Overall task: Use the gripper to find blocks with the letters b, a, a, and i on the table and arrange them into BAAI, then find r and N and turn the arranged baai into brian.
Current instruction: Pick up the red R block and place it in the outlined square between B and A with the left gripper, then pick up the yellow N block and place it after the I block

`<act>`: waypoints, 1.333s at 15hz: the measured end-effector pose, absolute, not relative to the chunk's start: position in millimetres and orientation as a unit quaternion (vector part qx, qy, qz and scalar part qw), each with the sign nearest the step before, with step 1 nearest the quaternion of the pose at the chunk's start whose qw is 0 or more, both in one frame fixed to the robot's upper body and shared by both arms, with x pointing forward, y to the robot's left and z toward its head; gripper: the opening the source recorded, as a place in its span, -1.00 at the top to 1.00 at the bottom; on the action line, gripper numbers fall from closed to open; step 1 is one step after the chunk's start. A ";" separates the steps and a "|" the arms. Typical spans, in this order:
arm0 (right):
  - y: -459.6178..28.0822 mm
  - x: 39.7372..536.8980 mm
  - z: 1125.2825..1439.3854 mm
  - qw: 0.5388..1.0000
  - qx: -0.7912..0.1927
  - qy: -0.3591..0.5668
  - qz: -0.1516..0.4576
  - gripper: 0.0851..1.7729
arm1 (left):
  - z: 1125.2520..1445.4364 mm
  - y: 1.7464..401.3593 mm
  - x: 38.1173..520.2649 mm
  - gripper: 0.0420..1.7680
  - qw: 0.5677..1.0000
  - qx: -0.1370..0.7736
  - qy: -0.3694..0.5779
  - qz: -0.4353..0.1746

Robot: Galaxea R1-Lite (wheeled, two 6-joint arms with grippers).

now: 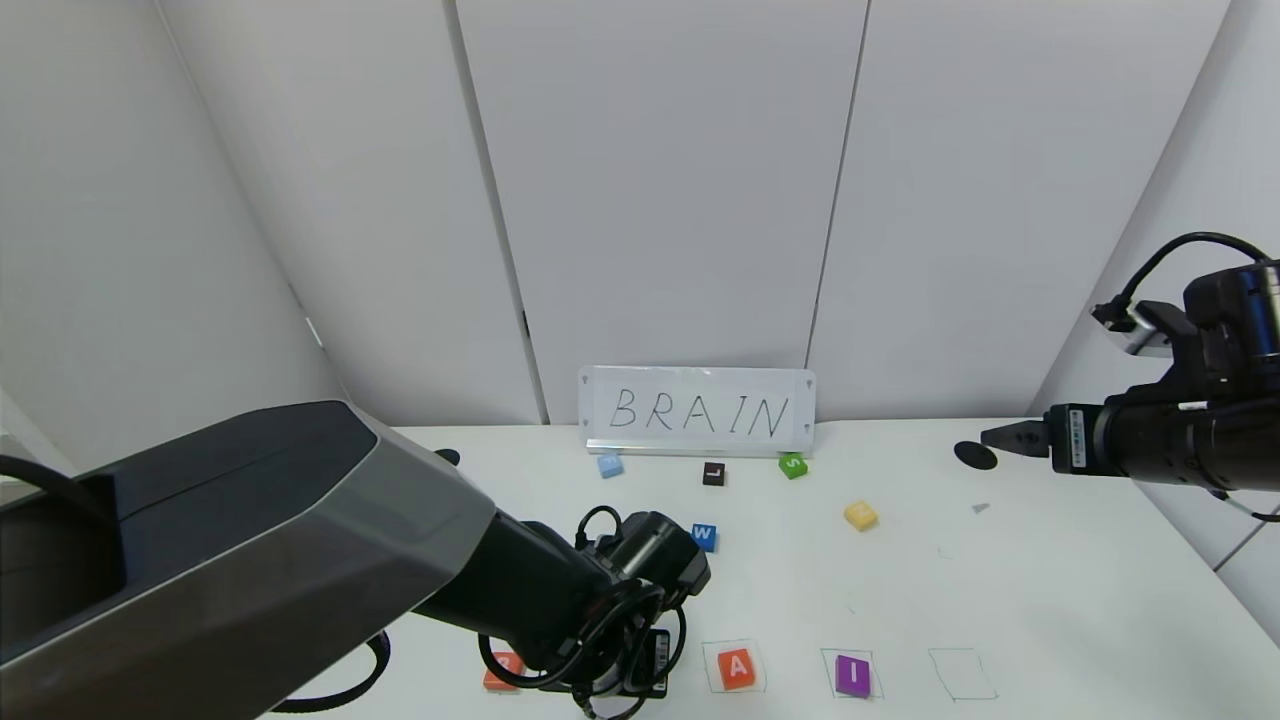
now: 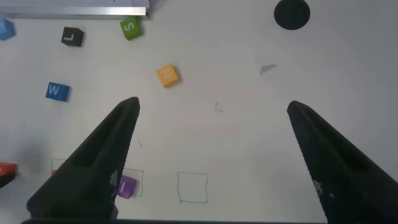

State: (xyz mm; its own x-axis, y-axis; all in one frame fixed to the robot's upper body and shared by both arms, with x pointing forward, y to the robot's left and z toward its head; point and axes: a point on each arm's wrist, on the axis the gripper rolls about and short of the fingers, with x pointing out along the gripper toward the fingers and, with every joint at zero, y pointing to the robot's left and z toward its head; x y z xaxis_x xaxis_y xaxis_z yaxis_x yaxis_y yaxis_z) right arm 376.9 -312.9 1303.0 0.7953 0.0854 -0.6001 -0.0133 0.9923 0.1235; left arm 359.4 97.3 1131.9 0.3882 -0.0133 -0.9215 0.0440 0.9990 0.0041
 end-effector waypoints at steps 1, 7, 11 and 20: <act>-312.9 376.9 1303.0 0.946 0.057 0.319 0.026 -0.93 | 1131.8 97.2 359.2 0.46 0.833 0.014 0.553 -0.017; -312.9 376.9 1303.0 0.946 0.057 0.319 0.026 -0.93 | 1131.3 97.4 358.5 -0.10 0.832 0.016 0.554 -0.017; -312.9 377.0 1303.1 0.946 0.057 0.319 0.026 -0.93 | 1132.0 97.2 358.8 -0.44 0.833 0.015 0.552 -0.017; -313.0 376.4 1304.7 0.947 0.057 0.316 0.026 -0.93 | 1155.2 99.7 355.2 -0.78 0.846 0.007 0.533 -0.025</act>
